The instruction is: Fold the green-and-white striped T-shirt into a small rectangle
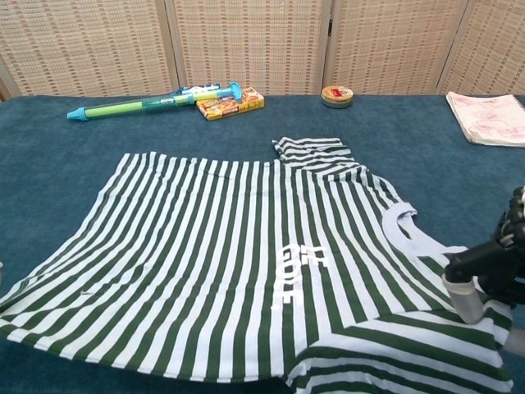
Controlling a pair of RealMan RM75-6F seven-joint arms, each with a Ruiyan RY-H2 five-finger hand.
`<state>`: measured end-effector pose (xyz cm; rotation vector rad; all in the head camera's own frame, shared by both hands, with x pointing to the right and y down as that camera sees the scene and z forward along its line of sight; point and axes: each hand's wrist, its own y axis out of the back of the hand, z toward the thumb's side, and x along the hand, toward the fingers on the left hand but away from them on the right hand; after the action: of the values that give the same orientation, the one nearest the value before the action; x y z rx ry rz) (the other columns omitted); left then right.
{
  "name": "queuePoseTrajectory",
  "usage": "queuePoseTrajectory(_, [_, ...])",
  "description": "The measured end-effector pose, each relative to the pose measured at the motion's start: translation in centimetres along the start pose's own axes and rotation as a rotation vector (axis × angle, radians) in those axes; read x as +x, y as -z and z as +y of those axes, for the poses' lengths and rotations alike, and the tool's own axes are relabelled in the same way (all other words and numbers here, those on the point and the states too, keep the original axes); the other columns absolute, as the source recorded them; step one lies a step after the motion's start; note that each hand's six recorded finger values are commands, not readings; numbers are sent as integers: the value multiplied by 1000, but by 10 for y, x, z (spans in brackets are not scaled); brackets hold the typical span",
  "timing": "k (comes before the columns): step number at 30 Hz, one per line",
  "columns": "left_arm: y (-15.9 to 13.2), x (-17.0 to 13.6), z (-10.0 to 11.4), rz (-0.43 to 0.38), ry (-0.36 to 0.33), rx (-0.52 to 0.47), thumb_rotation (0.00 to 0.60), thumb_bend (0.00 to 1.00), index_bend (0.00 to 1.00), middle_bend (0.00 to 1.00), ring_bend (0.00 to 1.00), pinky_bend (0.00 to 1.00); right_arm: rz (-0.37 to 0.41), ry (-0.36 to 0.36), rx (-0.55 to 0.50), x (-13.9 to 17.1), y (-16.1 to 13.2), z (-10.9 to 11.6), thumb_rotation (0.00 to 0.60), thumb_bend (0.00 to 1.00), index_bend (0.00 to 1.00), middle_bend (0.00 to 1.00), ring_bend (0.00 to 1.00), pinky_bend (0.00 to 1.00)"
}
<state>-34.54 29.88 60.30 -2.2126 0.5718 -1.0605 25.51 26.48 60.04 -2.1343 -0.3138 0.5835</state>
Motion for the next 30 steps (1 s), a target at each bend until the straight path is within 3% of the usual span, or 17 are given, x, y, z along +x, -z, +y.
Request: queuePoseTrajectory(30, [-33,-41,-20,-27,78,-81,600,588,632,920,841,889,27,-68,-87,65,-33,-8,600,607,837,1000,1000,1000])
